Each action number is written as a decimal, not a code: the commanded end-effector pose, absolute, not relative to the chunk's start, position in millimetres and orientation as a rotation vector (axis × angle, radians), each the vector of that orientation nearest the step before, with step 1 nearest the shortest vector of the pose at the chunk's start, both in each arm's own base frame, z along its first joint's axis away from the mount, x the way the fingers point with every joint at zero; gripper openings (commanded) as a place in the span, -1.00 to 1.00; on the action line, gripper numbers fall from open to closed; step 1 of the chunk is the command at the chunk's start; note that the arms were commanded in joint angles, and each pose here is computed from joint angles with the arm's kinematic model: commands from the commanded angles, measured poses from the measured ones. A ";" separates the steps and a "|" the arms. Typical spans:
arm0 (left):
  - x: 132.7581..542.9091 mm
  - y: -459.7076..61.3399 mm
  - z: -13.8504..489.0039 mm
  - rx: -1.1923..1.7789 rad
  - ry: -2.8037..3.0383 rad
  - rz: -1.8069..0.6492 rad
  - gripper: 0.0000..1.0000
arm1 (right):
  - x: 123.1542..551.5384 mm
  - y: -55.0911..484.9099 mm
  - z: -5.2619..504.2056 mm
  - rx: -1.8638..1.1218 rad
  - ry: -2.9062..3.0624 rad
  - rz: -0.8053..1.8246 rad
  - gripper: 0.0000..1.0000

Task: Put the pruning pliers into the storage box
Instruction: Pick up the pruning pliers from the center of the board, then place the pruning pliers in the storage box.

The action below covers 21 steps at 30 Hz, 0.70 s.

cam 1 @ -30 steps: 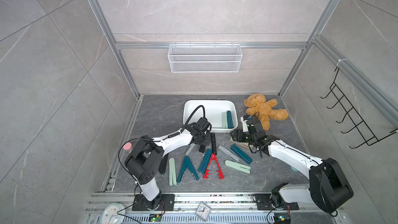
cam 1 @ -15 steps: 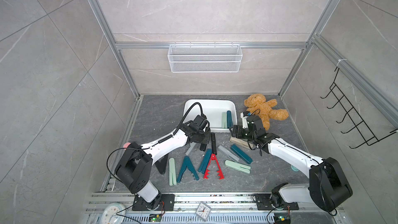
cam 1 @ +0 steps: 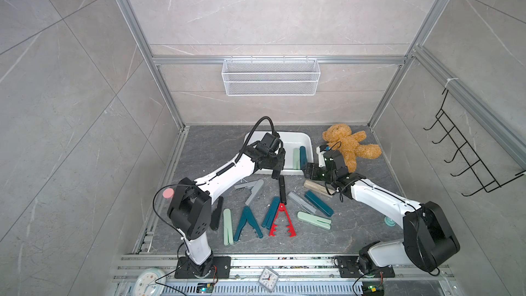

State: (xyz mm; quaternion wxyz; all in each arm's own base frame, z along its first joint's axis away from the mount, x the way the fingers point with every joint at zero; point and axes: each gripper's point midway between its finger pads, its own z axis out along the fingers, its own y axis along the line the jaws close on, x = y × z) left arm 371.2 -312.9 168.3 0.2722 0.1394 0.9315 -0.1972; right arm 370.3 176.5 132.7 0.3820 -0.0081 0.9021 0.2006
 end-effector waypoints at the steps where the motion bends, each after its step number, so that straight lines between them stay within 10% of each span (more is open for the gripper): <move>1: 394.2 -318.9 180.7 0.413 2.472 -0.546 -0.58 | 383.3 183.7 145.6 -0.027 2.254 0.527 0.60; 21: 490.8 -330.8 112.2 0.398 2.562 -0.439 -0.50 | 410.2 195.1 140.2 -0.021 2.233 0.587 0.62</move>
